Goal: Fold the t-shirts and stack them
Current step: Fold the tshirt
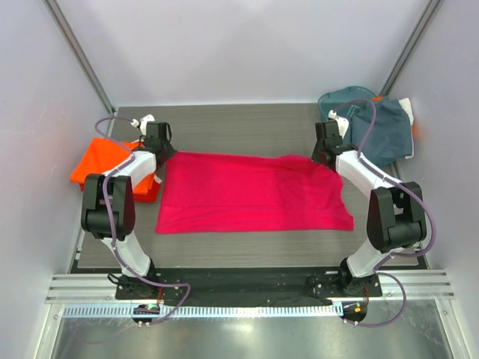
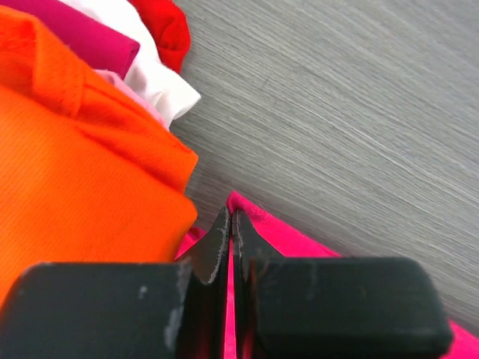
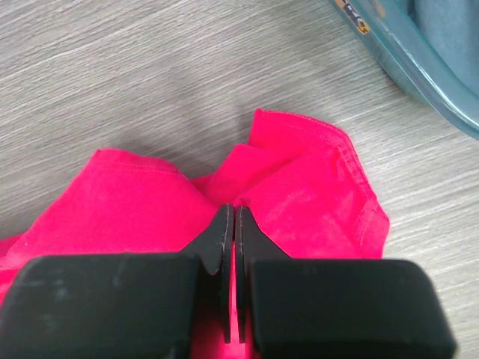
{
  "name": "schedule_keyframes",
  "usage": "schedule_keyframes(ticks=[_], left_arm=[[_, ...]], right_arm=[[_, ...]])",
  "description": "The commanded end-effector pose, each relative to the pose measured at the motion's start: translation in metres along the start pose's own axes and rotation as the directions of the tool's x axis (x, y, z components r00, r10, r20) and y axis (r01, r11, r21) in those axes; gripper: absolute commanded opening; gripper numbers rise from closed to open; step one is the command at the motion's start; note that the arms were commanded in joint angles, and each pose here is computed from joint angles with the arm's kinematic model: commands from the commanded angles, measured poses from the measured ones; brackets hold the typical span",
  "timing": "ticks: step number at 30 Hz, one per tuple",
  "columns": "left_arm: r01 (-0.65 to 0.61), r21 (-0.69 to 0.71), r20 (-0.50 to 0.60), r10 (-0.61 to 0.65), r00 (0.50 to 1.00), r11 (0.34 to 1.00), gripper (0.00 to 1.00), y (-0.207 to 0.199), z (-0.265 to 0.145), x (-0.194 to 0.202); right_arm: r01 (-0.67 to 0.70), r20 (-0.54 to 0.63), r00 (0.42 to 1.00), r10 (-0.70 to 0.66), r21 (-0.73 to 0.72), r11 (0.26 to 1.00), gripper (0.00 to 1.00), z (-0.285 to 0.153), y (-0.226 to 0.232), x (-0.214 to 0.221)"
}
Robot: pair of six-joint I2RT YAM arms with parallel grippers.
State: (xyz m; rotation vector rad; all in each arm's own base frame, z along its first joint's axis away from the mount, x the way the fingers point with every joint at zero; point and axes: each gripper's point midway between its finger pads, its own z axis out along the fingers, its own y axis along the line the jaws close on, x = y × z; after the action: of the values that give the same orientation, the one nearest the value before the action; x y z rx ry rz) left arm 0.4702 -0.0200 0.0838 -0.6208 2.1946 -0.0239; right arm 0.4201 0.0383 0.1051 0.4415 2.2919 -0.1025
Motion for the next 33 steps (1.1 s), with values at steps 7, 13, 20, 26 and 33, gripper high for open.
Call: schedule_keyframes(ticks=[7, 13, 20, 26, 33], left_arm=[[0.034, 0.01, 0.137, -0.035, 0.99, 0.999, 0.0, -0.006, -0.03, -0.017], [0.133, 0.029, 0.133, -0.136, 0.982, 0.991, 0.0, 0.0, -0.045, -0.007], [0.179, 0.019, 0.171, -0.179, 0.969, 0.984, 0.0, 0.012, -0.064, -0.008], [0.21, -0.007, 0.196, -0.205, 0.959, 0.978, 0.0, 0.025, -0.074, -0.005], [0.241, -0.027, 0.202, -0.231, 0.952, 0.97, 0.0, 0.035, -0.077, 0.003]], right_arm=[[0.031, 0.1, 0.994, -0.031, -0.001, 1.0, 0.01, -0.034, -0.004, -0.029], [0.083, 0.106, 0.991, -0.088, 0.054, 0.995, 0.01, -0.041, -0.009, -0.027], [0.111, 0.11, 0.987, -0.119, 0.07, 0.991, 0.01, -0.047, -0.008, -0.02], [0.112, 0.117, 0.986, -0.12, 0.07, 0.991, 0.01, -0.054, -0.01, -0.018], [0.119, 0.121, 0.984, -0.128, 0.074, 0.99, 0.01, -0.062, -0.014, -0.012]])
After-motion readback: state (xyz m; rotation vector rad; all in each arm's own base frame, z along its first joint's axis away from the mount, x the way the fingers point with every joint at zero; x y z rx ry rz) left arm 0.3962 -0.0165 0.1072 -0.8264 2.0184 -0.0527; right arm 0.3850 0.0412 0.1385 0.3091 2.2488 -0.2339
